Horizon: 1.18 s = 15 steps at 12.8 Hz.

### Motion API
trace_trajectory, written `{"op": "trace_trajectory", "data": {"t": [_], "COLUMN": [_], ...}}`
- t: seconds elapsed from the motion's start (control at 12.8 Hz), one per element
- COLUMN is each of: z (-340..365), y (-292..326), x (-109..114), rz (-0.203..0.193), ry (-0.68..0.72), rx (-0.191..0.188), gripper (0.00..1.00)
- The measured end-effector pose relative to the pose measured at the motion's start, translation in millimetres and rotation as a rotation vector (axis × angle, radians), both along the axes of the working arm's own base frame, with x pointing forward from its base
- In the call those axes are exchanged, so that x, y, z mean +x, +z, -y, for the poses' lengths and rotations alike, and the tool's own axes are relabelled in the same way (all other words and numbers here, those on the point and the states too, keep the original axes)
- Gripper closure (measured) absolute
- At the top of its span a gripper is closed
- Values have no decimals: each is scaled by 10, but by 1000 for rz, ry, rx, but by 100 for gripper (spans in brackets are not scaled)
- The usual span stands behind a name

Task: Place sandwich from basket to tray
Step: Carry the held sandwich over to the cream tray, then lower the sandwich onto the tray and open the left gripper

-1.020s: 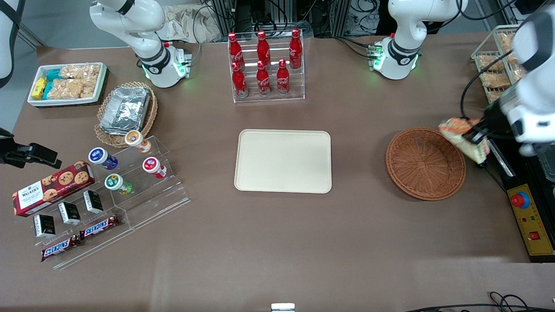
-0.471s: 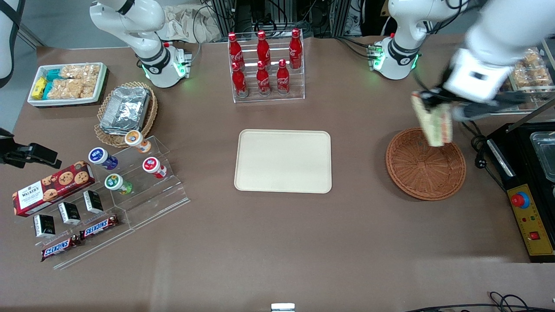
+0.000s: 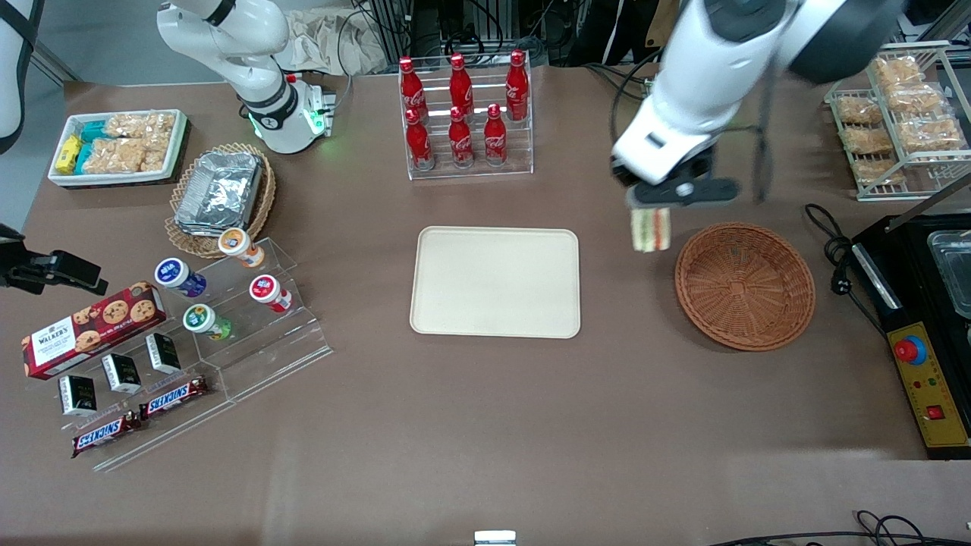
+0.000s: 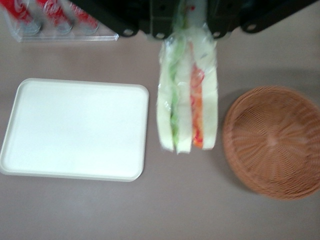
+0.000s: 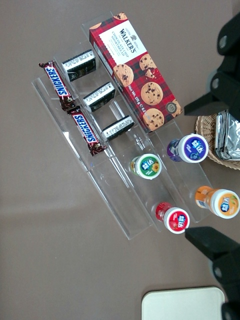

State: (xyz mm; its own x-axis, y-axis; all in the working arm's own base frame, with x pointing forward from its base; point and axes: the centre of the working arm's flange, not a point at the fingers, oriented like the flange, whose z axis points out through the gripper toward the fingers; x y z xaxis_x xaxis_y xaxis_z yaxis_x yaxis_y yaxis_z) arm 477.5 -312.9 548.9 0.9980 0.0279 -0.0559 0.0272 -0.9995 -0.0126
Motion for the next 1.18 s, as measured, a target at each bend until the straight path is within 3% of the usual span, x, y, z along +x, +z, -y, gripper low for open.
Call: {"op": "trace_trajectory", "data": {"t": [0.16, 0.31, 0.55, 1.02, 1.18], "z": [379, 586, 636, 730, 829], "y": [-659, -1340, -2069, -2900, -3091], "x": [-134, -328, -430, -407, -462], "rz": [43, 51, 41, 60, 70], "ry": [20, -12, -86, -131, -123], "rx": [-42, -52, -5, 43, 38], "gripper": [79, 79, 79, 79, 79]}}
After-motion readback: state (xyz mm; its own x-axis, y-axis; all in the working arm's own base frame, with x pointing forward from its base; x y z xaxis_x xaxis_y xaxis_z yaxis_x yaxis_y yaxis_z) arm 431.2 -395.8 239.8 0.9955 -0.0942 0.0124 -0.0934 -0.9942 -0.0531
